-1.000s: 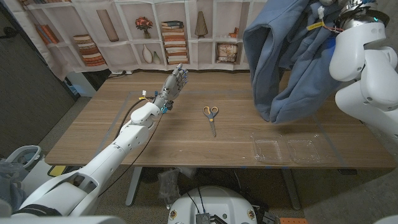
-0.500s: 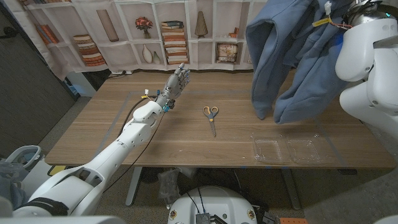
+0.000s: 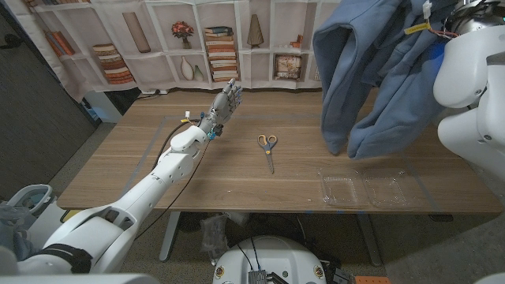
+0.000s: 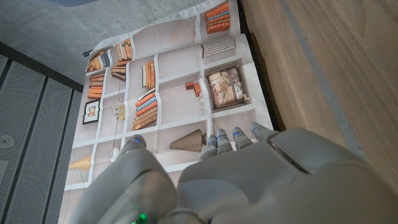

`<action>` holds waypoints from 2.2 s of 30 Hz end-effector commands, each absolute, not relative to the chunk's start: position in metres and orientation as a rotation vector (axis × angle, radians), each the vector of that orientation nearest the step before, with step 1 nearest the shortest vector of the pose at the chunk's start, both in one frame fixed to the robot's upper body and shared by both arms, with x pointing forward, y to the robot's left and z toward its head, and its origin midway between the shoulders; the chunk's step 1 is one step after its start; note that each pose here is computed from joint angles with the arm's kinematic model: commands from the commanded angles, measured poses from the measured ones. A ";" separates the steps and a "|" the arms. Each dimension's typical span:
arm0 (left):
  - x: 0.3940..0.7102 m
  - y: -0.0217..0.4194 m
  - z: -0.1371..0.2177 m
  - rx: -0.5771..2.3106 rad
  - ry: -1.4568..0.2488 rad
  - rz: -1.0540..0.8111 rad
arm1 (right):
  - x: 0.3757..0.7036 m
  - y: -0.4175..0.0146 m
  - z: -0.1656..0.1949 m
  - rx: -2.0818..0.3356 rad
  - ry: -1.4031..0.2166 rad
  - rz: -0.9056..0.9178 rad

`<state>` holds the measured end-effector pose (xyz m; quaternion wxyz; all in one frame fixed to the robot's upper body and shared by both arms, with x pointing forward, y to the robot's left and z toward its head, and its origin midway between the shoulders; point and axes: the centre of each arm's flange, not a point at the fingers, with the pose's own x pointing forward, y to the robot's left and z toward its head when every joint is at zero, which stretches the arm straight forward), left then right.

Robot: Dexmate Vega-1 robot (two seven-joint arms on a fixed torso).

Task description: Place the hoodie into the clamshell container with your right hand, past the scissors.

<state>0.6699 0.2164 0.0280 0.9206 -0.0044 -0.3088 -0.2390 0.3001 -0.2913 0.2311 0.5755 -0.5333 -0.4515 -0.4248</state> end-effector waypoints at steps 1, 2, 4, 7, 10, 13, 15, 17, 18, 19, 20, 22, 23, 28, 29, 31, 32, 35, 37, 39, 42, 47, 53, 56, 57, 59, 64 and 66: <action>0.673 0.215 0.036 0.002 -0.637 -0.493 | 0.287 -0.301 0.220 -1.199 -1.085 -0.982; 0.673 0.214 0.037 0.002 -0.637 -0.494 | 0.286 -0.302 0.219 -1.196 -1.086 -0.986; 0.674 0.213 0.038 0.006 -0.637 -0.496 | 0.285 -0.303 0.218 -1.195 -1.089 -0.989; 0.675 0.211 0.039 0.007 -0.636 -0.502 | 0.282 -0.305 0.217 -1.188 -1.091 -0.992; 0.677 0.209 0.039 0.007 -0.632 -0.505 | 0.280 -0.306 0.215 -1.183 -1.092 -0.993; 0.679 0.208 0.039 0.006 -0.629 -0.507 | 0.279 -0.310 0.211 -1.169 -1.095 -0.991; 0.679 0.208 0.039 0.007 -0.629 -0.507 | 0.279 -0.312 0.207 -1.156 -1.099 -0.984; 0.679 0.208 0.040 0.009 -0.631 -0.506 | 0.279 -0.314 0.204 -1.148 -1.102 -0.975; 0.678 0.208 0.041 0.011 -0.633 -0.505 | 0.279 -0.316 0.202 -1.143 -1.102 -0.971; 0.678 0.208 0.042 0.012 -0.634 -0.504 | 0.279 -0.317 0.200 -1.141 -1.105 -0.963; 0.677 0.208 0.043 0.014 -0.635 -0.504 | 0.280 -0.317 0.198 -1.136 -1.107 -0.963; 0.677 0.208 0.044 0.017 -0.636 -0.503 | 0.280 -0.319 0.195 -1.127 -1.116 -0.951; 0.676 0.208 0.045 0.019 -0.636 -0.502 | 0.280 -0.320 0.193 -1.123 -1.121 -0.945; 0.674 0.207 0.047 0.026 -0.636 -0.501 | 0.279 -0.321 0.186 -1.109 -1.149 -0.923; 0.674 0.206 0.048 0.028 -0.636 -0.501 | 0.279 -0.322 0.184 -1.106 -1.155 -0.917; 0.673 0.206 0.049 0.031 -0.637 -0.500 | 0.277 -0.323 0.182 -1.098 -1.164 -0.912; 0.673 0.206 0.049 0.032 -0.636 -0.500 | 0.277 -0.323 0.180 -1.098 -1.169 -0.909; 0.672 0.205 0.049 0.034 -0.634 -0.500 | 0.274 -0.324 0.178 -1.094 -1.178 -0.907; 0.672 0.204 0.049 0.033 -0.635 -0.501 | 0.272 -0.325 0.176 -1.087 -1.184 -0.902; 0.672 0.203 0.050 0.033 -0.635 -0.503 | 0.271 -0.326 0.175 -1.082 -1.192 -0.897; 0.673 0.201 0.049 0.033 -0.634 -0.507 | 0.269 -0.327 0.172 -1.074 -1.201 -0.889; 0.674 0.199 0.048 0.032 -0.629 -0.509 | 0.269 -0.330 0.166 -1.071 -1.205 -0.874; 0.675 0.197 0.048 0.035 -0.625 -0.511 | 0.270 -0.334 0.158 -1.055 -1.224 -0.847; 0.674 0.195 0.048 0.037 -0.627 -0.511 | 0.269 -0.335 0.154 -1.049 -1.233 -0.834; 0.674 0.195 0.048 0.037 -0.627 -0.511 | 0.269 -0.336 0.153 -1.048 -1.239 -0.830; 0.673 0.194 0.048 0.037 -0.626 -0.511 | 0.268 -0.337 0.150 -1.044 -1.247 -0.824; 0.672 0.194 0.048 0.031 -0.631 -0.512 | 0.270 -0.342 0.148 -1.037 -1.262 -0.765; 0.671 0.195 0.047 0.030 -0.632 -0.510 | 0.271 -0.344 0.146 -1.041 -1.260 -0.755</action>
